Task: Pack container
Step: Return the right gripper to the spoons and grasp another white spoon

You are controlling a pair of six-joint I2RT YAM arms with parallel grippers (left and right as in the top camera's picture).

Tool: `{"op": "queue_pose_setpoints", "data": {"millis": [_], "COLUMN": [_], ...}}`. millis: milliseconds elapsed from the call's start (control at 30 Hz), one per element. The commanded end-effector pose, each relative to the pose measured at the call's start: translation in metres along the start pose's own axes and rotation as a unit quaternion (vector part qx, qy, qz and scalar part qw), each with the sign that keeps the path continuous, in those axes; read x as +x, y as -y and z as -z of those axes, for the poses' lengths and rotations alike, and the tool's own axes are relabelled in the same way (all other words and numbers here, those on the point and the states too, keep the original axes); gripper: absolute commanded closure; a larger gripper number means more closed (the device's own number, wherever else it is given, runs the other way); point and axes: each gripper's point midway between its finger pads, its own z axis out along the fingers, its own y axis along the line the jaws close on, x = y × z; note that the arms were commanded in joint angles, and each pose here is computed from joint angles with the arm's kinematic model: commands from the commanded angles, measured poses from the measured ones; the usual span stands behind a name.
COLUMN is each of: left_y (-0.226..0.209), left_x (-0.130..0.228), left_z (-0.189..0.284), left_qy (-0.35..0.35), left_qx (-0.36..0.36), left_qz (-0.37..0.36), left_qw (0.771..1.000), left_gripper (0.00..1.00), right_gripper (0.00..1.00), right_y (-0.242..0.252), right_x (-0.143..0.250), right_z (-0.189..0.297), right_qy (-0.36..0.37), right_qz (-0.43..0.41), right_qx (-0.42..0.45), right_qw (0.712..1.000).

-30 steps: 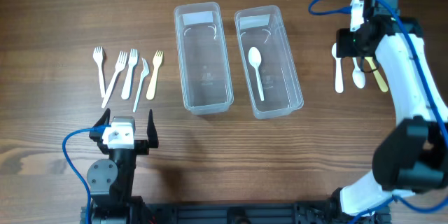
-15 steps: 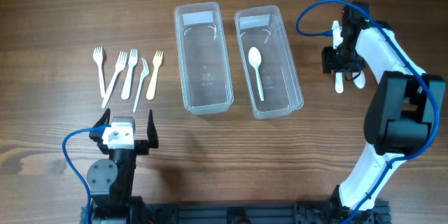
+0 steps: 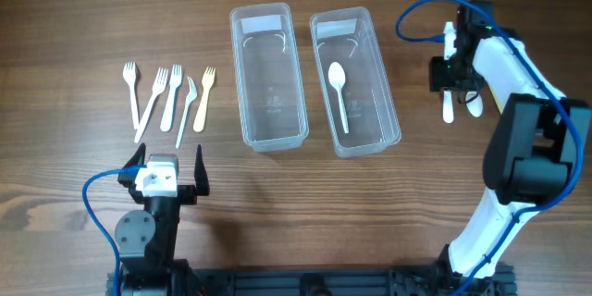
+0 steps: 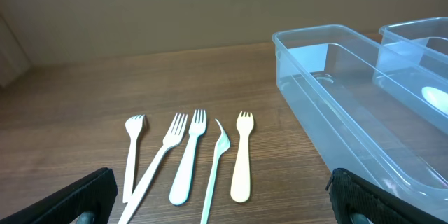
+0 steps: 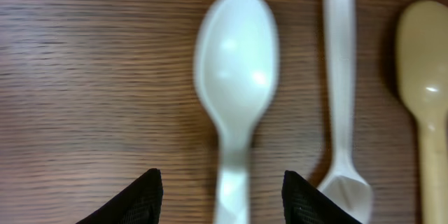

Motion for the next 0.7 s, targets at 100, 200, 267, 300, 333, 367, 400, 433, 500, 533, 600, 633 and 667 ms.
{"op": "queue_pose_setpoints", "data": {"millis": [100,200,267,300,333,367,400,433,500,533,600,633,667], "left_y": [0.001,0.001,0.001,0.001,0.001,0.001,0.001,0.001,0.001,0.001,0.001,0.001,0.001], "left_x": [0.002,0.002,0.002,0.002,0.002,0.002,0.002,0.002,0.002,0.002,0.002,0.002,0.002], "left_z": [0.0,0.0,0.0,0.0,0.0,0.0,0.0,0.0,0.0,0.0,0.0,0.0,0.0], "left_qy": [0.001,0.001,0.001,0.001,0.001,0.001,0.001,0.001,0.001,0.001,0.001,0.001,0.001], "left_qx": [0.001,0.001,0.001,0.001,0.001,0.001,0.001,0.001,0.001,0.001,0.001,0.001,0.001], "left_qz": [-0.01,-0.01,-0.01,-0.01,-0.01,-0.01,-0.01,-0.01,-0.01,-0.01,-0.01,-0.01,-0.01], "left_qw": [1.0,1.0,1.0,1.0,1.0,1.0,1.0,1.0,1.0,1.0,1.0,1.0,1.0], "left_gripper": [0.0,0.0,0.0,0.0,0.0,0.0,0.0,0.0,0.0,0.0,0.0,0.0,0.0], "right_gripper": [0.47,0.48,0.48,0.48,0.48,0.48,0.48,0.48,0.48,0.48,0.49,0.48,0.48], "right_y": [0.014,0.004,0.003,0.003,0.003,0.002,0.002,0.001,0.001,0.0,0.0,0.0,-0.001], "right_x": [0.009,0.007,0.007,0.006,0.007,0.007,0.007,0.007,0.01,0.012,0.015,0.018,0.019], "right_z": [-0.011,-0.011,-0.011,-0.011,-0.011,-0.011,-0.011,-0.011,-0.013,-0.014,-0.019,-0.022,-0.024], "right_qy": [-0.016,-0.011,-0.011,-0.011,-0.011,-0.011,-0.011,-0.012,-0.014,-0.016,-0.016,-0.017,-0.017], "right_qz": [-0.028,-0.016,-0.015,-0.014,-0.014,-0.014,-0.013,-0.013,-0.004,0.0,0.0,0.0,0.0], "right_qx": [-0.011,-0.036,-0.036,-0.036,-0.036,-0.036,-0.036,-0.037,-0.038,-0.038,-0.037,-0.037,-0.037], "right_qw": [0.999,0.999,0.999,0.999,0.999,0.999,0.999,0.999,0.999,0.999,0.999,0.999,0.999]}}
